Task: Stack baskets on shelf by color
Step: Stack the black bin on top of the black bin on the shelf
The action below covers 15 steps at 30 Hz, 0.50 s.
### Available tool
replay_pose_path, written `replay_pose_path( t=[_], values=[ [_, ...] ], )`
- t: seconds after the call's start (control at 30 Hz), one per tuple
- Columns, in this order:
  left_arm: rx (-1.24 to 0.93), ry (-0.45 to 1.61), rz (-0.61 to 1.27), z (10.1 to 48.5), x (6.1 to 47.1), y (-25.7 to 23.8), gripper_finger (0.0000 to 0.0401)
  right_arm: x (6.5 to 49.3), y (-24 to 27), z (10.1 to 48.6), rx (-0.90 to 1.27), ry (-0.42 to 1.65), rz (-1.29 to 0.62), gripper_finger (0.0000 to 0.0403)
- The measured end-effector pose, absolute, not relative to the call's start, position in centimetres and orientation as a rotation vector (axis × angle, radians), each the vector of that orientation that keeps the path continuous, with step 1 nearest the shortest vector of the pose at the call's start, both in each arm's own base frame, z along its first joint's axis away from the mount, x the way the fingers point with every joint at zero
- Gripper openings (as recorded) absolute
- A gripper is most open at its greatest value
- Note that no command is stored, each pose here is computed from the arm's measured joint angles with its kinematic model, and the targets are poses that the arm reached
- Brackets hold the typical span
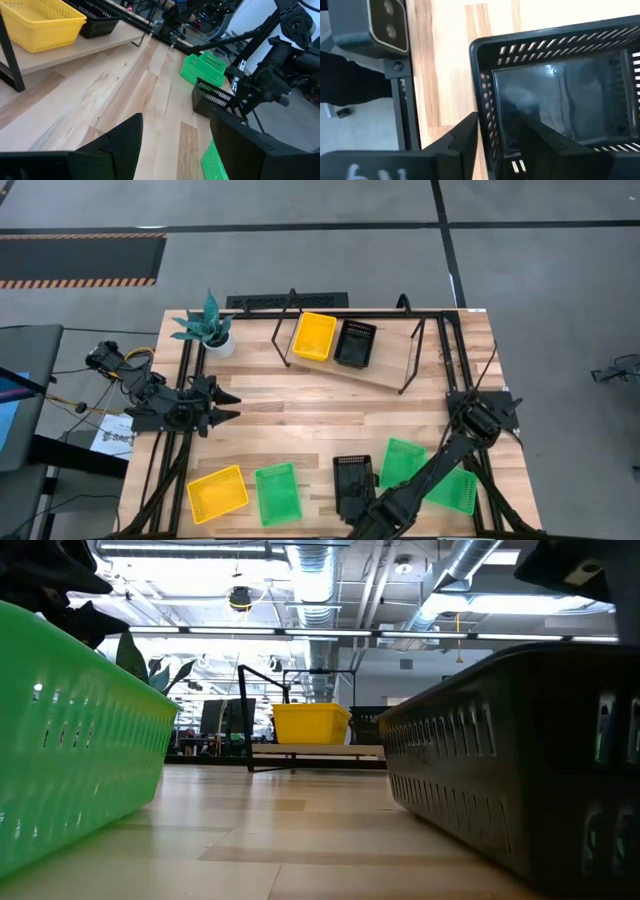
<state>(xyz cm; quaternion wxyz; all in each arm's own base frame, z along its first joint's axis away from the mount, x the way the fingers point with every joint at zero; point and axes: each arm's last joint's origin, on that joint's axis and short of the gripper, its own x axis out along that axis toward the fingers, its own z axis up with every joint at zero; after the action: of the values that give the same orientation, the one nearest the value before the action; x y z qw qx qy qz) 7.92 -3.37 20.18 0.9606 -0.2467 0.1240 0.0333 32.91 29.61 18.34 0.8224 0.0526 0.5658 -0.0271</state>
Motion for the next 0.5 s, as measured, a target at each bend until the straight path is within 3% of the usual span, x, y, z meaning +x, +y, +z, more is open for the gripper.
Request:
replay_pose_path(
  t=[0.2, 0.33, 0.5],
  values=[
    [-0.527, 0.261, 0.047, 20.2, 7.9, -3.4, 0.0221, 32.9, 29.2, 17.7, 0.127, 1.220, -0.089, 0.0089],
    [-0.530, 0.266, 0.039, 20.2, 7.9, -3.5, 0.0221, 33.5, 28.5, 17.7, 0.137, 1.216, -0.103, 0.0020],
    [-0.531, 0.264, 0.039, 20.2, 7.9, -3.5, 0.0221, 34.4, 27.4, 17.9, 0.138, 1.206, -0.110, 0.0016]
  ],
)
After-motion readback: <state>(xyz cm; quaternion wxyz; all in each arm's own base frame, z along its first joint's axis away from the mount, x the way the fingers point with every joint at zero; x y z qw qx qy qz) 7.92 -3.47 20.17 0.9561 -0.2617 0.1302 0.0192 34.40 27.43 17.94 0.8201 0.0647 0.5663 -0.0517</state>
